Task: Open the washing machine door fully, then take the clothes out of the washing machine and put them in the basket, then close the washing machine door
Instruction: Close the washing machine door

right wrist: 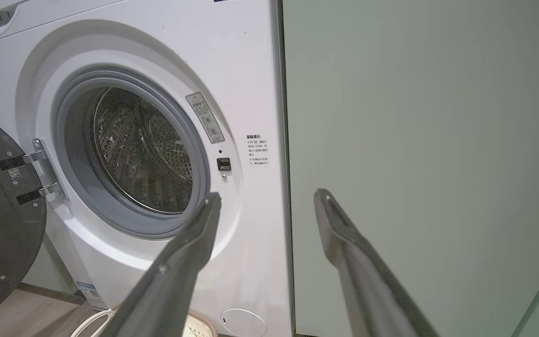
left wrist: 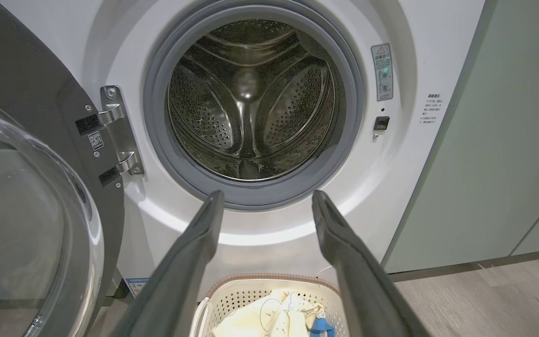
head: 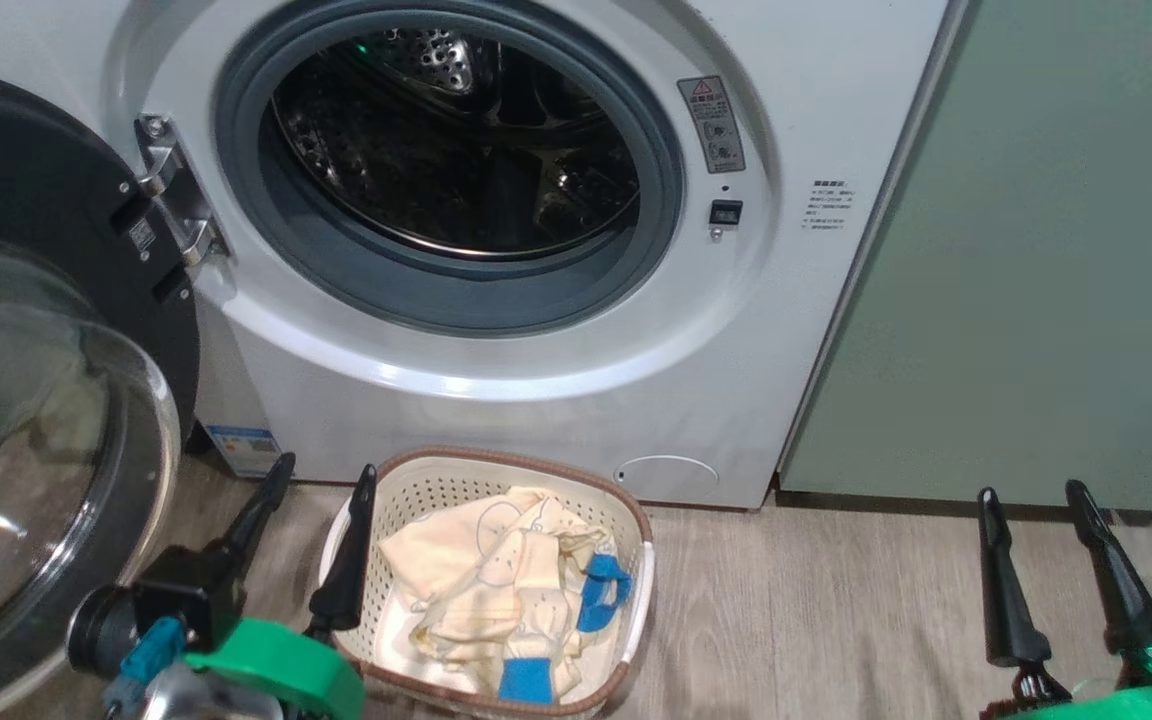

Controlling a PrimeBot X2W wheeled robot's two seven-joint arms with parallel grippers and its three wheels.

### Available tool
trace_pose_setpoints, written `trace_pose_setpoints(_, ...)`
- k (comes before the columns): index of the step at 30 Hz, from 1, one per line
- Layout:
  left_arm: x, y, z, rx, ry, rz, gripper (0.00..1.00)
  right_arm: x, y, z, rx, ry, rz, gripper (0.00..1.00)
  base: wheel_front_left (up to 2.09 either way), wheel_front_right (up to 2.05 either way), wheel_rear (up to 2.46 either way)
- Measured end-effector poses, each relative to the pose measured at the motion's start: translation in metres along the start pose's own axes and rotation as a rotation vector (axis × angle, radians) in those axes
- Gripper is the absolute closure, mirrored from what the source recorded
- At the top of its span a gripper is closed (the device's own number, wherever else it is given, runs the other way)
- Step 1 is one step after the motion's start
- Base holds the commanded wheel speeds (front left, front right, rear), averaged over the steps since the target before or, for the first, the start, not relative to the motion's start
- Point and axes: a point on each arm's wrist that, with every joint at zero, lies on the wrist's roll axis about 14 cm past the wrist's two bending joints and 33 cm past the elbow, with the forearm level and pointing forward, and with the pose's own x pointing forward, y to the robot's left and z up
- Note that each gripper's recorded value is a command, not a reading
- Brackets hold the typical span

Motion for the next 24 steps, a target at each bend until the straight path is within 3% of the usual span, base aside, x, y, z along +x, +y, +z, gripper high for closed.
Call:
trace_pose_setpoints(17, 0.0005, 0.0001, 0.0001, 0.014, 0.0, -0.007, 0.0, -0.0007, -0.0022, 0.0008, -0.001, -0.002, -0.008, 0.0, -1.68, 1.68, 0.0)
trace_pose_setpoints(24, 0.0004, -0.0009, 0.0001, 0.016, 0.0, -0.013, 0.0, -0.0016, -0.0039, 0.0004, -0.002, -0.001, -0.014, 0.0, -0.94, 0.94, 0.0)
